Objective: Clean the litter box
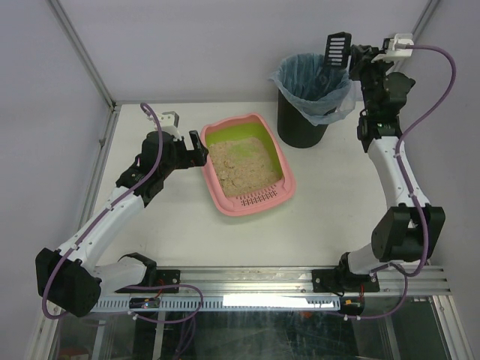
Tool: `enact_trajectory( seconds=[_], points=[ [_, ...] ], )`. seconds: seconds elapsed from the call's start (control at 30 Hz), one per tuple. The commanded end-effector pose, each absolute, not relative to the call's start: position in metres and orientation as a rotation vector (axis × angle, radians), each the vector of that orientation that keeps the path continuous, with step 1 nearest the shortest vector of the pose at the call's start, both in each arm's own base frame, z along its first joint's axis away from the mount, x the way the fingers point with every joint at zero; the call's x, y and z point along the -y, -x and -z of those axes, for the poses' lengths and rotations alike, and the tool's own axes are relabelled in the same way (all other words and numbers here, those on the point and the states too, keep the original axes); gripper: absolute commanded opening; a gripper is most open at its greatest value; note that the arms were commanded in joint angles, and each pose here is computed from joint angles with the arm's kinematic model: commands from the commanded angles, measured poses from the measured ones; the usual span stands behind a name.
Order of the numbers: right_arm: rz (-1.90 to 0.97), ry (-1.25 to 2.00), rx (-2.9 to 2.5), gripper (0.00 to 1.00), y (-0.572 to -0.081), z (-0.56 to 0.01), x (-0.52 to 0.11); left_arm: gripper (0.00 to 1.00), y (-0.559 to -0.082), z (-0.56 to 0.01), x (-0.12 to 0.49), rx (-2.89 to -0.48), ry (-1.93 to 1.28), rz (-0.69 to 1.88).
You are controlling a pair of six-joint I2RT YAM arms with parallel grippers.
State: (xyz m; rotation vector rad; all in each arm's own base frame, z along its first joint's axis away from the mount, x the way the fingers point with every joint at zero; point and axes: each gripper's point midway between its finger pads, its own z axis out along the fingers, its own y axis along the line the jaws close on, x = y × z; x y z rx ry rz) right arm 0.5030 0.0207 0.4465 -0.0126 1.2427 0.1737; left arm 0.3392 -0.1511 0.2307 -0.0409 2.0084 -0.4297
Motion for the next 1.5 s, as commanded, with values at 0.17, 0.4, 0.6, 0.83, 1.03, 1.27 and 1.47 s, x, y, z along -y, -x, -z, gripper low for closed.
enact_trajectory(
  seconds=[0.17,0.4,0.6,0.83,1.03,1.27,1.47],
  points=[
    [-0.36,-0.149,-1.062,0.0,-0.421,-0.552,-0.052,0.99,-0.348,-0.251,0.153,-1.94,0.064,0.467],
    [-0.486,-0.118,-1.221,0.0,-0.416,-0.51,-0.116,0.98,-0.347,-0.252,0.154,-1.939,0.055,0.474],
    [-0.563,-0.038,-1.33,0.0,-0.396,-0.476,-0.166,0.98,-0.347,-0.251,0.154,-1.941,0.058,0.472],
    [-0.556,0.017,-1.51,0.0,-0.386,-0.411,-0.202,0.98,-0.349,-0.249,0.158,-1.951,0.05,0.49],
    [-0.51,0.105,-1.679,0.0,-0.391,-0.35,-0.234,0.98,-0.349,-0.248,0.157,-1.949,0.056,0.486],
    [-0.424,0.224,-1.902,0.0,-0.416,-0.304,-0.262,0.98,-0.35,-0.248,0.161,-1.948,0.046,0.508],
    [-0.344,0.237,-1.999,0.0,-0.432,-0.267,-0.269,0.99,-0.348,-0.25,0.159,-1.939,0.053,0.503]
  ],
)
